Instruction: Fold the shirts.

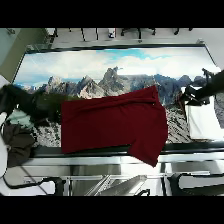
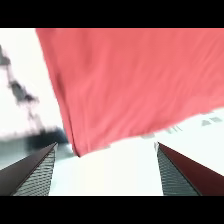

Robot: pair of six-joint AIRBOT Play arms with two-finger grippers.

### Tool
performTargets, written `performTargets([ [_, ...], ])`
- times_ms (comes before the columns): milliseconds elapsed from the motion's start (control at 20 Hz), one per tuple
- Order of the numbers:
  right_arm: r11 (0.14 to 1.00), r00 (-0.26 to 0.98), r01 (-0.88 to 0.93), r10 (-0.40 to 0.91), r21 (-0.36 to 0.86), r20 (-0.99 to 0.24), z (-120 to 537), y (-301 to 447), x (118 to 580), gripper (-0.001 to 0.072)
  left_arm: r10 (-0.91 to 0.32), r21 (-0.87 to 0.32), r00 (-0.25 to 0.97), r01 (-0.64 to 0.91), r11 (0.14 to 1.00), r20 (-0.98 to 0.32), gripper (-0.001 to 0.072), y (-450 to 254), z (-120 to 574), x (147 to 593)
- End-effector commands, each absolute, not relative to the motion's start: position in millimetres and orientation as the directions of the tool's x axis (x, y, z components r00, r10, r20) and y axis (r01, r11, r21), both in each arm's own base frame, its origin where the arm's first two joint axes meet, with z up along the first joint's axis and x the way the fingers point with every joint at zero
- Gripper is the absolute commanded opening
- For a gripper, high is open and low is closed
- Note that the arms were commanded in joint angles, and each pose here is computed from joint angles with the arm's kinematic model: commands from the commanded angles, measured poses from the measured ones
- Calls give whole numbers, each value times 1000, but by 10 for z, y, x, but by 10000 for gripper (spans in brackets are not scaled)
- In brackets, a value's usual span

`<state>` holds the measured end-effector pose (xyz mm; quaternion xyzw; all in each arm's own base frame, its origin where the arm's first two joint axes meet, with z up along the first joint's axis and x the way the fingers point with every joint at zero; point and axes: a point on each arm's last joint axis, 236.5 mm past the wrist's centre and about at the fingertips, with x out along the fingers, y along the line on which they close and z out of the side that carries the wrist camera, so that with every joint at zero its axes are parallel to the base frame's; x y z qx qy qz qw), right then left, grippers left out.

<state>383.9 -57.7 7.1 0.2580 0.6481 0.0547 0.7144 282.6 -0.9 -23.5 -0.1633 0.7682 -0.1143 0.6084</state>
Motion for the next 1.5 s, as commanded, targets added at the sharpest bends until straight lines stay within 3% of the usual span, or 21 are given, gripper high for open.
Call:
performTargets([
  [0,732,268,261,572,630,-775,-6,-497,3713,460,-445,-377,-235,-284,882,-864,676,-89,-564,2107],
  [100,682,298,272,611,679,-733,-29,-513,3675,460,-460,-387,-205,-314,867,-864,676,-194,-734,1971],
  [450,694,280,240,621,679,-732,-56,-484,3624,460,-474,-412,-88,-374,831,-876,676,-294,-1023,2050],
  [750,687,249,225,646,691,-722,-37,-428,3544,460,-504,-403,-165,-416,815,-848,675,-332,-1215,1962],
  [850,678,234,237,656,696,-718,-88,-378,3478,460,-540,-439,-127,-445,781,-832,656,-412,-1267,2079],
  [900,668,218,253,666,700,-714,-146,-333,3405,460,-560,-463,-99,-457,760,-822,571,-456,-1285,2155],
  [1000,644,181,297,687,705,-703,-283,-234,3205,460,-579,-495,-87,-429,756,-810,21,-487,-1278,2227],
  [1250,580,81,538,687,612,-723,-696,-98,2676,457,-575,-508,-78,-381,772,-815,17,-412,-1099,2419],
  [1450,572,19,618,675,539,-738,-1032,85,2346,458,-570,-517,-56,-355,779,-820,16,-368,-987,2561],
])
